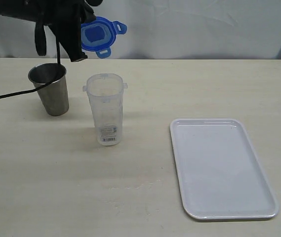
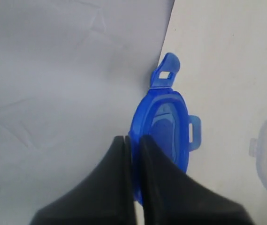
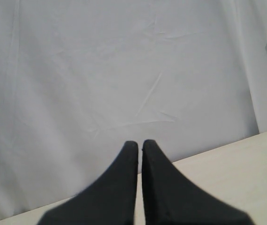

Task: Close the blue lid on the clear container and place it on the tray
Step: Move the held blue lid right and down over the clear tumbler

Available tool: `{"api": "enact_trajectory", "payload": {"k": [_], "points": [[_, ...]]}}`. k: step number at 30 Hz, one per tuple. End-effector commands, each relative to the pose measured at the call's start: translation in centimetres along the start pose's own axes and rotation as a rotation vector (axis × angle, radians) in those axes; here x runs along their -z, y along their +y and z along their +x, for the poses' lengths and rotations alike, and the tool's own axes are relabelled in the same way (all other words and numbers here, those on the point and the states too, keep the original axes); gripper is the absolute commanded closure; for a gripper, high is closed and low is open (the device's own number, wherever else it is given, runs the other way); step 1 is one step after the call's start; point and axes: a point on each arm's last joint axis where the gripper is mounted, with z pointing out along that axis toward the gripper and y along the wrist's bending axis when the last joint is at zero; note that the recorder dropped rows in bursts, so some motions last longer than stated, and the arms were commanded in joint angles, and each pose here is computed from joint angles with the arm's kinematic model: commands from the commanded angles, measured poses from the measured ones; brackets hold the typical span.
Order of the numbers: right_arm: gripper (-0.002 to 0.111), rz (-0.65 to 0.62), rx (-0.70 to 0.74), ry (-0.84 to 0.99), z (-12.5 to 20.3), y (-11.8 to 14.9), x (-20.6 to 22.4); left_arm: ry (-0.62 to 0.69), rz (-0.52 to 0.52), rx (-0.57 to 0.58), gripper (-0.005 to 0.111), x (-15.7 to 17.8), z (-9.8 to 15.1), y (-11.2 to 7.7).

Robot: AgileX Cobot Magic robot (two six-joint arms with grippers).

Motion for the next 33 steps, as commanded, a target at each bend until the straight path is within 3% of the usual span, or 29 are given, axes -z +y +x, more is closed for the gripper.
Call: {"api": "enact_trajectory", "payload": {"k": [1, 6, 10, 23, 33], "points": [[0.104, 0.004, 0.008, 0.008, 0.1, -0.1, 0.0, 0.025, -0.032, -0.043, 0.107, 0.6, -1.3, -0.5], [0.104, 0.004, 0.016, 0.010, 0.2, -0.1, 0.0, 0.107, -0.020, -0.121, 0.107, 1.0, -2.6, -2.2], [0.104, 0.005, 0.017, 0.014, 0.2, -0.1, 0.0, 0.160, -0.070, -0.104, 0.107, 1.3, -2.9, -2.3], [0.104, 0.008, 0.017, 0.029, 0.3, -0.1, 0.0, 0.088, -0.097, -0.091, 0.107, 0.8, -3.4, -2.5], [0.104, 0.009, 0.017, 0.032, 0.4, -0.1, 0.0, 0.137, -0.035, -0.118, 0.107, -2.2, -2.7, -4.3]]}}
